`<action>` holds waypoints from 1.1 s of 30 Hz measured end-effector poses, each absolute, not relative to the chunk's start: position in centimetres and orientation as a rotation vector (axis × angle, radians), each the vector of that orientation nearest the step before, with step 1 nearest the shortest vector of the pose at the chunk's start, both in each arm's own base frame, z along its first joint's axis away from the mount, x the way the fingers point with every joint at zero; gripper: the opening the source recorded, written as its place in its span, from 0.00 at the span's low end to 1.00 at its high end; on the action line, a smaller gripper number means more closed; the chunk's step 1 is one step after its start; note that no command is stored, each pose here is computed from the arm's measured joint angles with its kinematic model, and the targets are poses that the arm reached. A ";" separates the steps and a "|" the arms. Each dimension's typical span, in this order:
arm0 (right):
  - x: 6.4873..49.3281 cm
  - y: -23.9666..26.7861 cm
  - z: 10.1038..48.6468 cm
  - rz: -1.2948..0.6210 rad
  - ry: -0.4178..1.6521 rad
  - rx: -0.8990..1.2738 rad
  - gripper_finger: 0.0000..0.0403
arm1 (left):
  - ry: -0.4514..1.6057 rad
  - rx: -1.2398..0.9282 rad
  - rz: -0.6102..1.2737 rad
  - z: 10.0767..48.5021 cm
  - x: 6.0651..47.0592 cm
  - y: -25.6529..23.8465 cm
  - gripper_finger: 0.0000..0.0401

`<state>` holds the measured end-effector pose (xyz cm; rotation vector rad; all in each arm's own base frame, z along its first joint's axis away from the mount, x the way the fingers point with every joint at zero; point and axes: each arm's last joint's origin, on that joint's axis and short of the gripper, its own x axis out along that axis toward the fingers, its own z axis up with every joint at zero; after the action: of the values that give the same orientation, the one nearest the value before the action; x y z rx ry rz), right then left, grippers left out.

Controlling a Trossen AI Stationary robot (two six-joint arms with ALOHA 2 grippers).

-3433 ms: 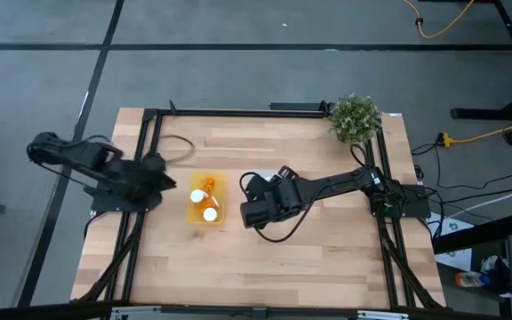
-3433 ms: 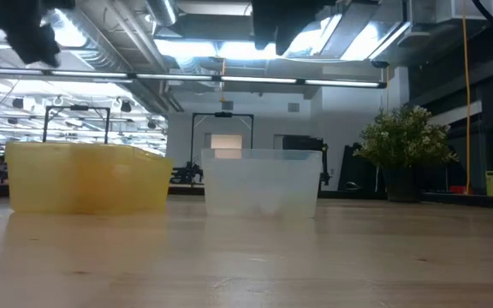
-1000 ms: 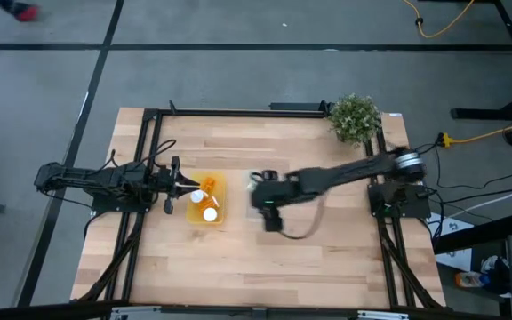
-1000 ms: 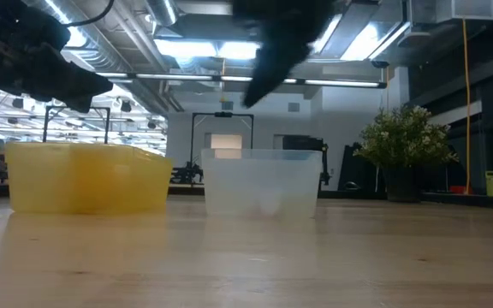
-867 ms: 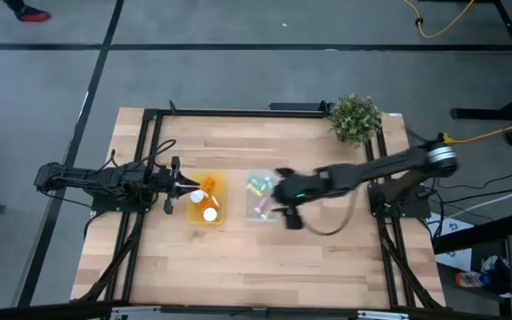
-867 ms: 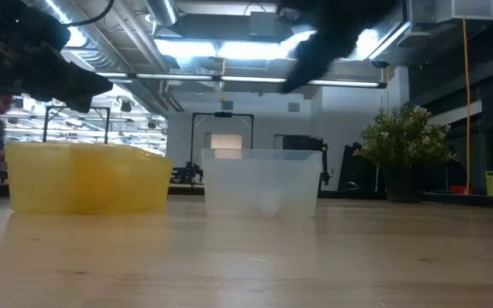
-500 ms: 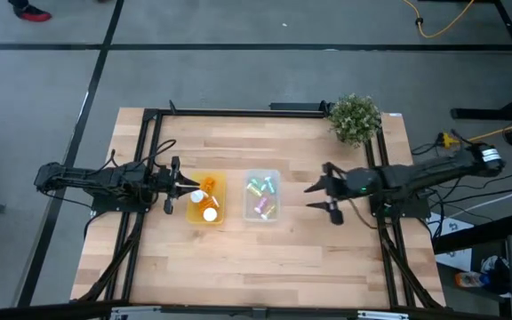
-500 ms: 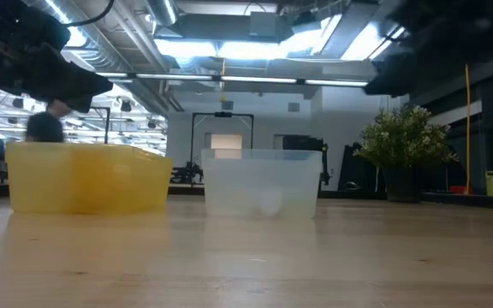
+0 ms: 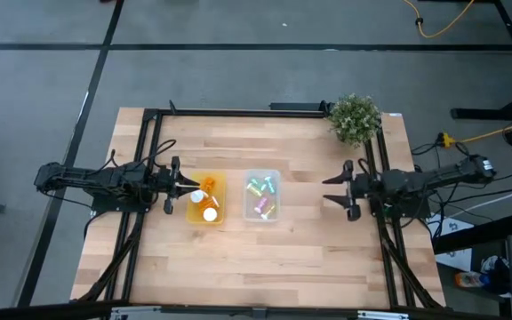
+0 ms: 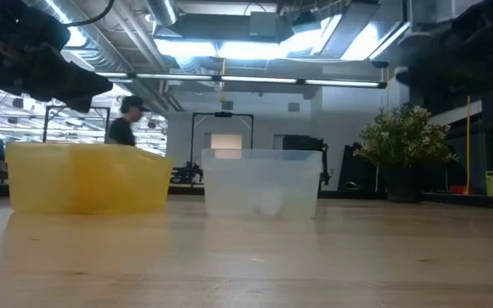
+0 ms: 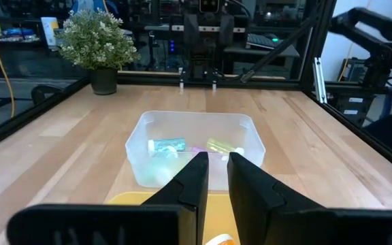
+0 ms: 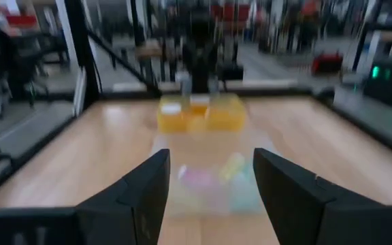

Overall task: Pick and place medicine bottles into bin by pill shape (circle, oval)
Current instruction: Return to Home Position

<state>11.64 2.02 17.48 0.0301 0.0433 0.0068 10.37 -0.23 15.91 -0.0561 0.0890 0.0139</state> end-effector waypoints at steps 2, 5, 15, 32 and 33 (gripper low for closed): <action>11.1 1.9 17.4 0.008 -0.034 0.015 0.53 | 0.089 -0.056 0.014 15.9 10.4 -0.2 0.13; 10.5 1.8 17.5 0.007 -0.079 0.011 0.53 | 0.089 -0.056 0.014 15.9 10.4 -0.2 0.13; 9.5 1.0 18.3 -0.016 -0.187 -0.028 0.53 | 0.089 -0.056 0.014 15.9 10.4 -0.2 0.13; 9.6 0.4 18.2 -0.076 -0.175 -0.035 0.53 | 0.089 -0.056 0.014 15.9 10.4 -0.2 0.13; 9.6 0.4 18.2 -0.076 -0.175 -0.035 0.53 | 0.089 -0.056 0.014 15.9 10.4 -0.2 0.13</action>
<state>9.55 0.42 18.23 -0.0350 -0.1752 -0.0755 10.37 -0.23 15.91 -0.0560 0.0890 0.0141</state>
